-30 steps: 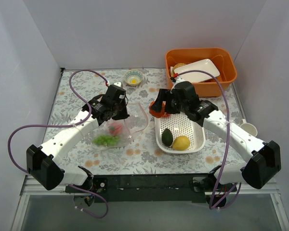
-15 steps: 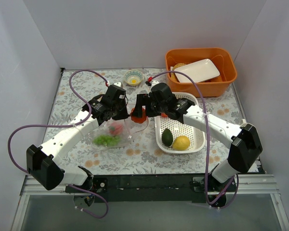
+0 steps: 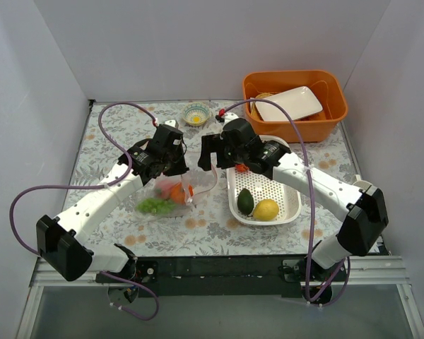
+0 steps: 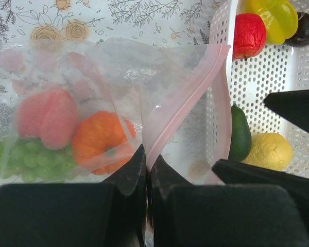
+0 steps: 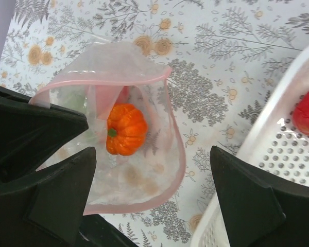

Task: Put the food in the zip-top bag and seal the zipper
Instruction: Place the fake fruit in the zipper food storage bag, then adjust the zipper food storage bag at the center of the board.

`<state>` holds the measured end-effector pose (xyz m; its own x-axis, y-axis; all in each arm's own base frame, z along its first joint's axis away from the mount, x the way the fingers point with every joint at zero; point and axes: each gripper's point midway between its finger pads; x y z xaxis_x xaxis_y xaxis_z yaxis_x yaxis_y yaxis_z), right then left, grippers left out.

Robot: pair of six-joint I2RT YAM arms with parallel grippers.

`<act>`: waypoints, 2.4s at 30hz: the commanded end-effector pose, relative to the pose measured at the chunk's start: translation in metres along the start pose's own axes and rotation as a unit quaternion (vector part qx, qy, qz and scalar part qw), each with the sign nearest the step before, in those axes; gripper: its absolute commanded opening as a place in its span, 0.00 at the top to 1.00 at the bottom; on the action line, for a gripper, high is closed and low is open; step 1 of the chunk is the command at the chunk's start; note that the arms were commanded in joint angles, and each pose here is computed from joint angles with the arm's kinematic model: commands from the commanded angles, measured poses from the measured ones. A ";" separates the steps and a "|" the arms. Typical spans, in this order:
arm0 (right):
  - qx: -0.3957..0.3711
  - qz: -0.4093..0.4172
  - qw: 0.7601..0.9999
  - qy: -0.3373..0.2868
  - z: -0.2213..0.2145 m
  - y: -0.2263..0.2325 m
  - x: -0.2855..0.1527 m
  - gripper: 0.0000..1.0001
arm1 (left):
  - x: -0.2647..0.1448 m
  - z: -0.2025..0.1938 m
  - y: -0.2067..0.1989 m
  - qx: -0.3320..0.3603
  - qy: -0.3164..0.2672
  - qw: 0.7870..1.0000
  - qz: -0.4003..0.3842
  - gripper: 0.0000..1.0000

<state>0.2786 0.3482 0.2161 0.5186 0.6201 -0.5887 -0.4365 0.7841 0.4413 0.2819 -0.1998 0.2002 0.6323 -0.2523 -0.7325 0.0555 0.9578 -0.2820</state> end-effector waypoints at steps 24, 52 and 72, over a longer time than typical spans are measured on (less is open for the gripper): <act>-0.008 0.002 1.000 0.019 0.006 -0.004 0.038 0.80 | -0.048 0.020 0.030 0.018 -0.025 0.997 0.073 1.00; 0.061 0.019 0.997 0.037 -0.020 -0.003 0.077 0.85 | -0.004 0.038 0.071 0.031 0.010 0.993 0.113 1.00; 0.071 -0.097 0.990 -0.078 0.001 -0.057 -0.021 0.32 | 0.000 0.030 0.004 -0.001 0.018 0.997 -0.073 1.00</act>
<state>0.2978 0.3427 0.2054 0.6045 0.5856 -0.5400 -0.3242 0.8001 0.5048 0.3065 -0.1786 0.2052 0.5812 -0.3193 -0.7485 0.1094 0.9421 -0.3170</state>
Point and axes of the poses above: each gripper's point midway between its finger pads, its own x axis out along the fingers, its own y axis along the line the jaws close on, z = x × y, and after that the axes turned 3 degrees about x, right-handed
